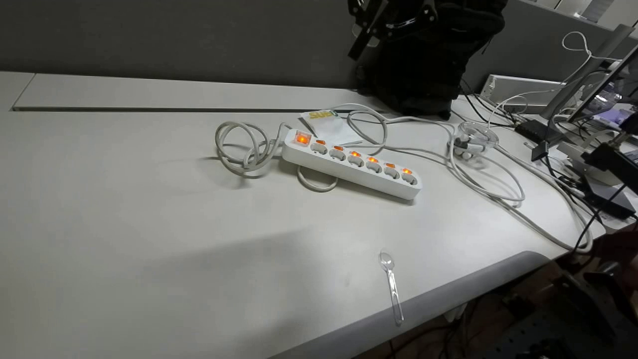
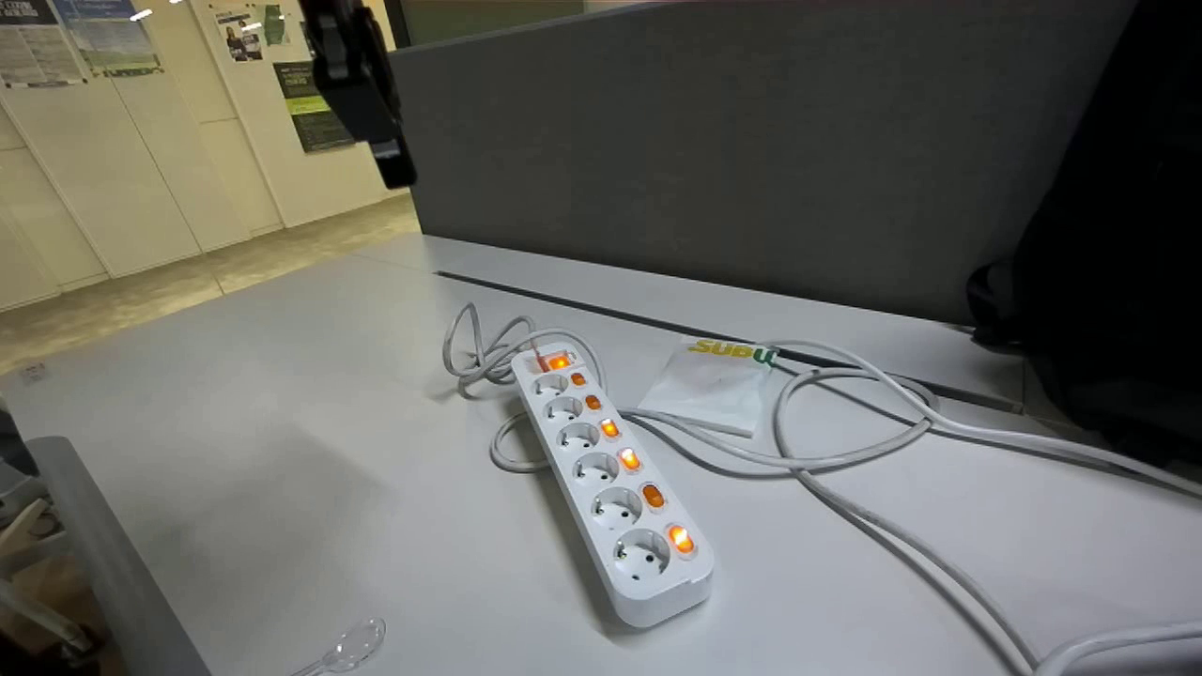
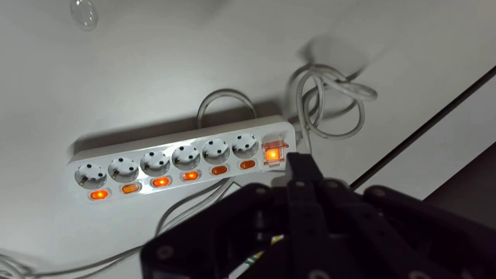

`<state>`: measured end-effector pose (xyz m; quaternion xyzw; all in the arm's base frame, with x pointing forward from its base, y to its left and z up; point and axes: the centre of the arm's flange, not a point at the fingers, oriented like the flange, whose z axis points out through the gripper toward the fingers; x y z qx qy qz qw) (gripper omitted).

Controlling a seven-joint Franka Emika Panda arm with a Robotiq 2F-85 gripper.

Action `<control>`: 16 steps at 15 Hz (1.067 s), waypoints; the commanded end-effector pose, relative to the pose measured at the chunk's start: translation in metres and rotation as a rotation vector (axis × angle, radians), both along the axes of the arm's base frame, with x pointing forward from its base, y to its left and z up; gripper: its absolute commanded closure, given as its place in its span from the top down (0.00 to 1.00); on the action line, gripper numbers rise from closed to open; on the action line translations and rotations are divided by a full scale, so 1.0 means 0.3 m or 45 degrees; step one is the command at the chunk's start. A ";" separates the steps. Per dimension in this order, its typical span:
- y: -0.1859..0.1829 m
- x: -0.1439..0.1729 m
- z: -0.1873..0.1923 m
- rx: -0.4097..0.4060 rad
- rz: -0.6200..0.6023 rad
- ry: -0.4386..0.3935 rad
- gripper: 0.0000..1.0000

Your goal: Turn on the switch of the first slot from the left on the adapter

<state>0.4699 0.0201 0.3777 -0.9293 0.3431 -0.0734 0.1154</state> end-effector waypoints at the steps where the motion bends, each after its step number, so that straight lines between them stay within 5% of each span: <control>1: -0.033 0.090 -0.104 -0.096 -0.219 -0.071 0.00; 9: -0.176 0.209 -0.328 -0.201 -0.471 0.102 0.00; 16: -0.206 0.299 -0.425 -0.171 -0.413 0.261 0.00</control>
